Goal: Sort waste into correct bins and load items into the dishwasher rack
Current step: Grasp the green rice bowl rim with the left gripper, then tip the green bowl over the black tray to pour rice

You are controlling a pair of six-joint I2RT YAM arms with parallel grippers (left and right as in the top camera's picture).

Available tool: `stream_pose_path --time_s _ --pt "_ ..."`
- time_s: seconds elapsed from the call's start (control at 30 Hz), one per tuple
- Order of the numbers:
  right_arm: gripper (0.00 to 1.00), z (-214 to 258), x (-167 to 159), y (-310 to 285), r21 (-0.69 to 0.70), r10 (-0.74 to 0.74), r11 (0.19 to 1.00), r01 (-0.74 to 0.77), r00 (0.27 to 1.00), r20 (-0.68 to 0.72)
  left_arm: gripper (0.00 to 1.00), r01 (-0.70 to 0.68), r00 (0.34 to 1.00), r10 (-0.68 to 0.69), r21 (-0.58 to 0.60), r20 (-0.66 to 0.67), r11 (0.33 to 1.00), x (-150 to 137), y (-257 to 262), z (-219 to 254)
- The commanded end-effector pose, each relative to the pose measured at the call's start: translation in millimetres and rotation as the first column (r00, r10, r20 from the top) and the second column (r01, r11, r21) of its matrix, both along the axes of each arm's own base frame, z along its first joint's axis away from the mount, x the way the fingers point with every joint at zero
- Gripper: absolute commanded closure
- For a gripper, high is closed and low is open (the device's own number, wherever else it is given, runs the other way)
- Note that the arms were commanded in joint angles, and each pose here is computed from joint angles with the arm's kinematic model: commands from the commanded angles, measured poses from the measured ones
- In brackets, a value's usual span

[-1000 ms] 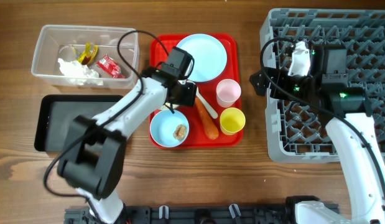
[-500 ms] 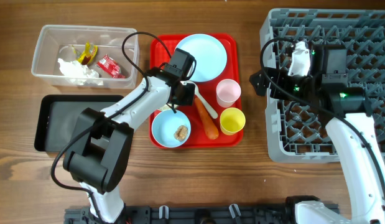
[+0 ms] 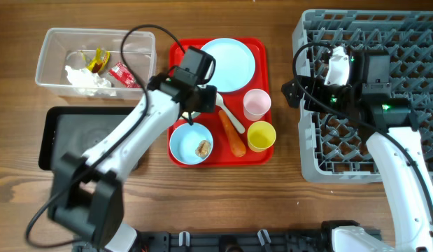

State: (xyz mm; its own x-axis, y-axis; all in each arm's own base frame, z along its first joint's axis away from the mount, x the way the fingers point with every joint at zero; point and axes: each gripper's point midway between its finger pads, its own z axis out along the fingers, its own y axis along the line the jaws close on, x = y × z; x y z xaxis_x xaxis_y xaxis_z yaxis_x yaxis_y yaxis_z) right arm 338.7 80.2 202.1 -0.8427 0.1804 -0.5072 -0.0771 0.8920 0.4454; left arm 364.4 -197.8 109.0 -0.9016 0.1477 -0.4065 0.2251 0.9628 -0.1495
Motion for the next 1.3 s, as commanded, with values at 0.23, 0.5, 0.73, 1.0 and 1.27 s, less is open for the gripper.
stream_pose_path --time_s 0.23,0.5,0.73,1.0,1.27 --pt "0.00 1 4 -1 -0.012 -0.010 1.000 0.010 1.000 0.002 0.96 -0.260 0.963 0.264 -0.066 0.047 0.963 -51 96 108" --pt "0.00 1 4 -1 -0.013 -0.010 1.000 0.010 1.000 0.003 0.96 -0.376 0.916 0.337 -0.173 -0.218 0.910 -78 156 68" --pt "0.01 1 4 -3 -0.019 -0.014 1.000 0.014 1.000 0.002 0.96 -0.406 0.909 0.307 -0.435 -0.281 0.804 -72 196 43" --pt "0.00 0 4 -3 -0.019 -0.014 1.000 0.014 1.000 -0.001 0.96 -0.438 0.899 0.303 -0.639 -0.316 0.633 -68 235 18" --pt "0.01 -2 1 -3 -0.020 -0.014 1.000 0.014 1.000 -0.016 0.96 -0.476 0.868 0.355 -0.787 -0.347 0.393 -62 267 12"
